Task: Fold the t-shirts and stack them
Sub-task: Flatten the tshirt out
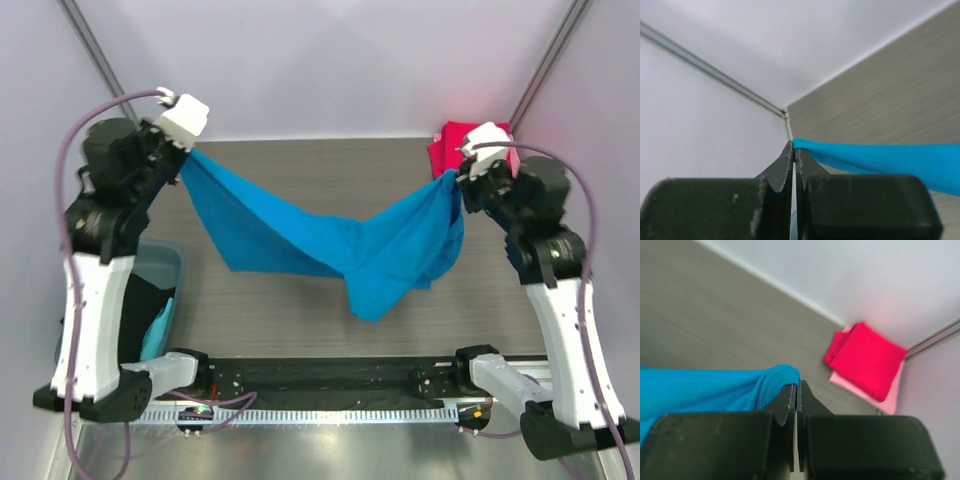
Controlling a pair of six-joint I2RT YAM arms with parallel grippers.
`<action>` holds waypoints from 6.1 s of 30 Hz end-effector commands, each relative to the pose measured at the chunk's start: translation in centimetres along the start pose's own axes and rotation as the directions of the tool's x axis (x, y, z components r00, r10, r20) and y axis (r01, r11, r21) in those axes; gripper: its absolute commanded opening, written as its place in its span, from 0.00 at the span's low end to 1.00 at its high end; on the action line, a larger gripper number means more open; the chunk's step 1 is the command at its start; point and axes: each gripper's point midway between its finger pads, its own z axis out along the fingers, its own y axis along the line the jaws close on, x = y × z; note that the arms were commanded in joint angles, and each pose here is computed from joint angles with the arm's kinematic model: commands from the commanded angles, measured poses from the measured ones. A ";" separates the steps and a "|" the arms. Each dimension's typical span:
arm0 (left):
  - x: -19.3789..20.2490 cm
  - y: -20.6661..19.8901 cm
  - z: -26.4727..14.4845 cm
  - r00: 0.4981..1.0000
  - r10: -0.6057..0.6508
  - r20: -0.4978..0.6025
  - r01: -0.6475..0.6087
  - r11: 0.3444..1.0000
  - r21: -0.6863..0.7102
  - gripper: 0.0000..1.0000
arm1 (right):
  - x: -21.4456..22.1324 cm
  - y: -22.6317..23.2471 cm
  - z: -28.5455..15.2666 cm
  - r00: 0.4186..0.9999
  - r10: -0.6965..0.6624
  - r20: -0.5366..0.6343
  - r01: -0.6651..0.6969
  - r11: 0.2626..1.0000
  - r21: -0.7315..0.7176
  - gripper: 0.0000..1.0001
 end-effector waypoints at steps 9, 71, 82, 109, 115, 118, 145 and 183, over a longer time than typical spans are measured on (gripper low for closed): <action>12.8 -14.6 19.5 0.947 0.067 -0.313 0.069 0.912 0.404 0.00 | 17.3 6.7 10.6 0.922 -0.015 -0.386 -0.107 0.951 -0.291 0.01; 19.5 -16.7 19.1 0.861 0.083 -0.501 0.105 0.936 0.336 0.00 | 32.5 29.9 -5.4 0.742 -0.650 0.166 0.306 0.108 -0.946 0.46; 19.5 -16.2 19.1 0.860 0.095 -0.501 0.087 0.941 0.328 0.00 | 32.1 28.8 -3.8 0.706 -0.696 0.130 0.339 0.172 -0.925 0.07; -1.3 -0.8 7.8 0.997 -0.081 -0.016 0.081 0.995 0.057 0.00 | -8.6 -3.5 6.9 0.862 -0.504 -0.059 0.499 0.822 0.275 0.01; -3.9 1.7 2.4 0.993 -0.070 0.093 0.071 0.997 -0.014 0.00 | -14.2 -6.4 1.7 0.863 -0.504 0.027 0.453 0.797 0.399 0.01; -4.6 2.6 -0.2 0.989 -0.056 0.135 0.063 0.997 -0.046 0.00 | -15.6 -6.9 -1.5 0.848 -0.526 0.066 0.454 0.786 0.419 0.01; -10.9 9.4 -14.0 0.914 0.138 0.382 -0.019 0.954 -0.300 0.00 | -25.1 -8.2 -18.3 0.677 -0.625 0.389 0.390 0.753 0.530 0.01; 19.8 -13.3 40.2 0.940 0.127 -0.316 -0.073 0.982 0.177 0.00 | 13.9 -6.8 34.5 0.861 -0.443 -0.251 0.475 0.876 0.084 0.01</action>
